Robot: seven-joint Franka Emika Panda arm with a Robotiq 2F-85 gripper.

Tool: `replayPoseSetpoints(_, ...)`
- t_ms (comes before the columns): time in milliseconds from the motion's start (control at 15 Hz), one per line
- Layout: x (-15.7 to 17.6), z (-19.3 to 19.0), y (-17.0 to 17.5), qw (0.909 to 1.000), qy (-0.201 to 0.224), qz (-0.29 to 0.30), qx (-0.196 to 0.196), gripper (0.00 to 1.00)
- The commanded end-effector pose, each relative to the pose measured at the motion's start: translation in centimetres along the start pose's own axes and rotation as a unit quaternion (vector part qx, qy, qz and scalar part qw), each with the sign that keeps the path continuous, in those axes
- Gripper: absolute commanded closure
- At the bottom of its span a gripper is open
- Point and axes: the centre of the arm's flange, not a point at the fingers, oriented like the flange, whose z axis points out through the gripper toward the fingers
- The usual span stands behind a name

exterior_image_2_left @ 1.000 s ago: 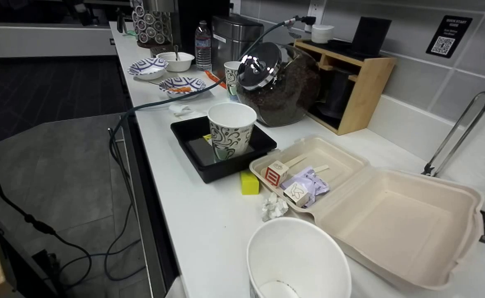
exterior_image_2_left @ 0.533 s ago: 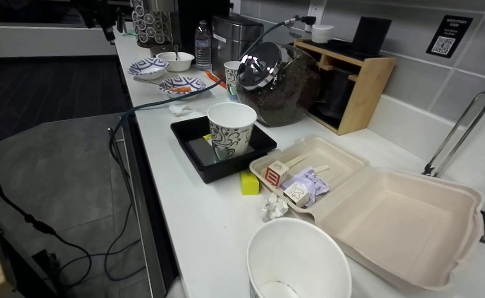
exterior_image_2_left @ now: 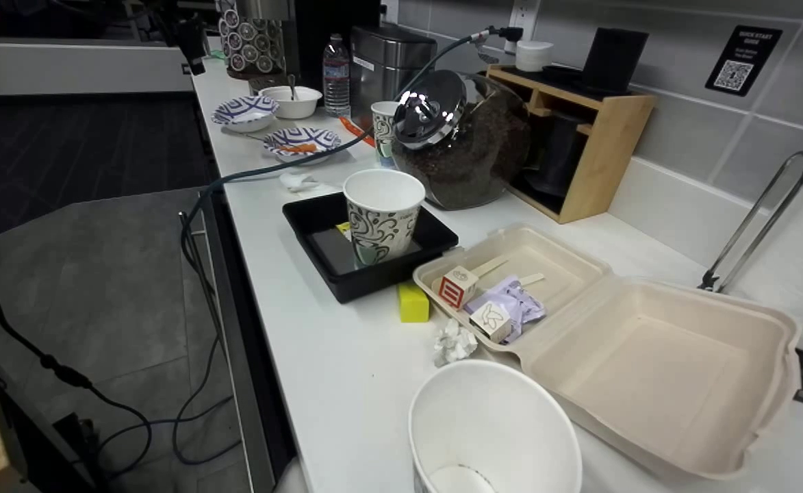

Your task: Put the middle plate on the bin

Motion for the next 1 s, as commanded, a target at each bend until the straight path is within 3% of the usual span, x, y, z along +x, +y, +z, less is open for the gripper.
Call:
replayPoseSetpoints(0, 3.1, 5.5, 1.1, 0.9955, 0.039, 0.071, 0.049, 0.0)
replayPoseSetpoints(200, 3.7, 7.8, 2.6, 0.991, 0.043, 0.111, 0.06, 0.0)
replayPoseSetpoints(800, 4.2, 14.0, 5.8, 0.9861, 0.033, 0.149, 0.065, 0.0)
replayPoseSetpoints(867, 4.3, 14.4, 5.9, 0.9857, 0.035, 0.151, 0.065, 0.09)
replayPoseSetpoints(933, 4.4, 14.7, 6.0, 0.9854, 0.035, 0.153, 0.065, 0.26)
